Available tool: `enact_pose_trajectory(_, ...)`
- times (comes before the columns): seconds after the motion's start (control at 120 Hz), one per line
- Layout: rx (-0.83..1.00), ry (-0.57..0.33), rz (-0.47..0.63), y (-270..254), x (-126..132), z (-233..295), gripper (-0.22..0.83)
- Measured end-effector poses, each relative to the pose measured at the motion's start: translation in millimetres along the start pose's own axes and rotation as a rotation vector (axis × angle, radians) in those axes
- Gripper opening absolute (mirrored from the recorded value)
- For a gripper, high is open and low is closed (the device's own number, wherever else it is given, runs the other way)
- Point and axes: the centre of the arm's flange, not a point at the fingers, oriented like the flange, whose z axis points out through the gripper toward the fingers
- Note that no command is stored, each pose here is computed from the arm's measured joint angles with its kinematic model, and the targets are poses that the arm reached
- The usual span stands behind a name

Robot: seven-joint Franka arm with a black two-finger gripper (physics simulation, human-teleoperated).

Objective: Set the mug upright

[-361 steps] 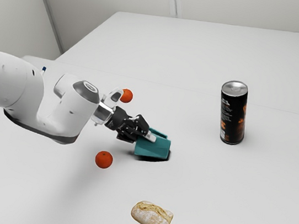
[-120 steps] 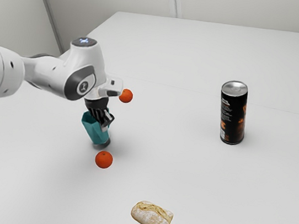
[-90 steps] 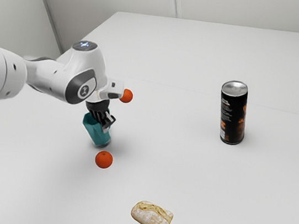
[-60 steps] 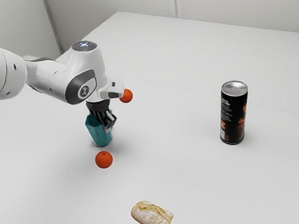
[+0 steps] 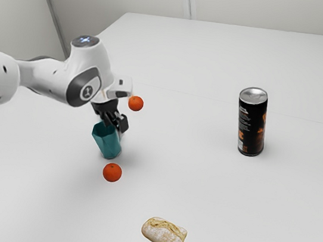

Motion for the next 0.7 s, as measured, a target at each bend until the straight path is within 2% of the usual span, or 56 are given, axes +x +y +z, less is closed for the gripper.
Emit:
enact_pose_trajectory(0.2, -0.006, 0.055, -0.011, -1.8, -0.1, -39.7, 0.43)
enact_pose_trajectory(0.35, 0.002, 0.061, -0.041, -15.1, 29.4, -77.3, 0.52)
enact_pose_trajectory(0.575, -0.022, -0.012, -0.109, -39.5, 74.8, -109.4, 0.58)
enact_pose_trajectory(0.7, -0.053, -0.076, -0.132, -43.5, 89.0, -111.0, 0.60)
